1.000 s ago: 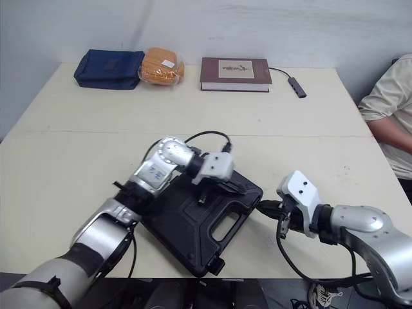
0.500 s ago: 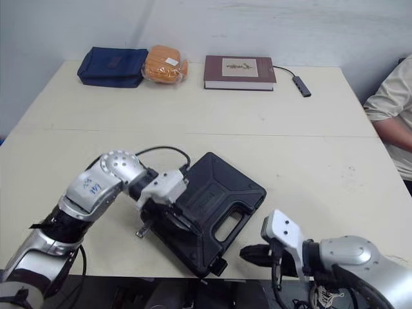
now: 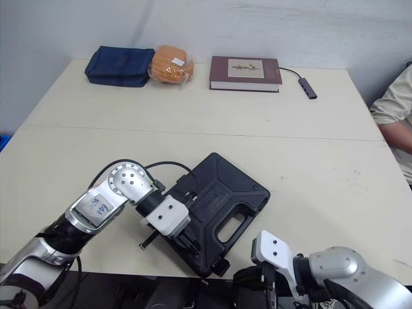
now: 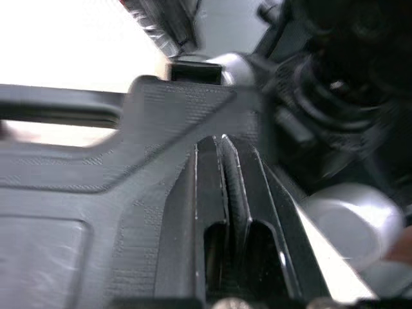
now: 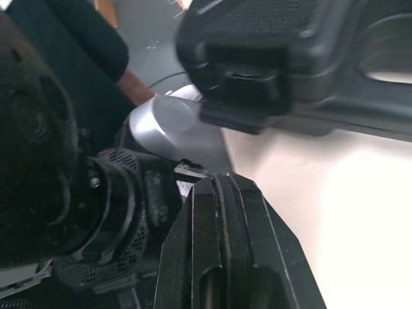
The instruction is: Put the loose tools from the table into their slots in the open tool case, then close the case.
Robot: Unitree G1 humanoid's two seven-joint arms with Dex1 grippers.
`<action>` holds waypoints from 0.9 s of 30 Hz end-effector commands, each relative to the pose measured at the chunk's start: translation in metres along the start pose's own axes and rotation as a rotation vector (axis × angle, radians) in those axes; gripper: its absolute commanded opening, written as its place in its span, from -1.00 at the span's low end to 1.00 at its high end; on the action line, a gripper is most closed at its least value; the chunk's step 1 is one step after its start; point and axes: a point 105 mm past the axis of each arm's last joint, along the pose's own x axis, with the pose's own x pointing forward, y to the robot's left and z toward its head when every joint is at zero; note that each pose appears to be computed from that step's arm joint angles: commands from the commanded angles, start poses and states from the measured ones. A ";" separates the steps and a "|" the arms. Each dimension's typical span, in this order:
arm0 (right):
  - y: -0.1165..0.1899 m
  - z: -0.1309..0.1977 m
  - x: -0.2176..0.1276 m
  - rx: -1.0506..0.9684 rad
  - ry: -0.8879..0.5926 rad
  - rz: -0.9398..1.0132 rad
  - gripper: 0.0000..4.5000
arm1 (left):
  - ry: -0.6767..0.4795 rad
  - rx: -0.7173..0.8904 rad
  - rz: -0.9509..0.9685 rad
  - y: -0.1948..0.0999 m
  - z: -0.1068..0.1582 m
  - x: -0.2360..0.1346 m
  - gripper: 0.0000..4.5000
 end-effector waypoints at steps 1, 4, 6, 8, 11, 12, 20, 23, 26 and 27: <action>0.000 -0.003 0.005 -0.011 -0.016 0.013 -1.00 | 0.097 -0.084 -0.028 -0.007 -0.027 0.012 -0.97; -0.003 -0.007 0.009 -0.009 -0.024 0.008 -1.00 | 0.099 -0.085 -0.022 -0.006 -0.026 0.012 -0.97; -0.005 -0.007 0.012 -0.016 -0.033 0.007 -1.00 | 0.100 -0.085 -0.025 -0.006 -0.026 0.012 -0.97; -0.006 -0.004 0.015 -0.022 -0.052 0.005 -1.00 | 0.104 -0.084 -0.030 -0.008 -0.026 0.013 -0.97; -0.005 0.003 0.017 -0.019 -0.098 0.014 -1.00 | 0.110 -0.079 -0.036 -0.009 -0.026 0.014 -0.97; -0.005 0.009 0.018 -0.018 -0.125 0.016 -1.00 | 0.110 -0.079 -0.036 -0.009 -0.026 0.014 -0.97; -0.009 0.030 0.018 -0.033 -0.199 0.002 -1.00 | 0.107 -0.081 -0.044 -0.010 -0.026 0.017 -0.97; -0.008 0.040 0.016 -0.013 -0.239 0.017 -1.00 | 0.108 -0.083 -0.046 -0.011 -0.026 0.018 -0.97; -0.007 0.048 0.015 -0.007 -0.261 0.030 -1.00 | 0.109 -0.086 -0.046 -0.011 -0.027 0.019 -0.97; -0.006 0.049 0.015 -0.005 -0.264 0.035 -1.00 | 0.110 -0.087 -0.046 -0.011 -0.027 0.019 -0.97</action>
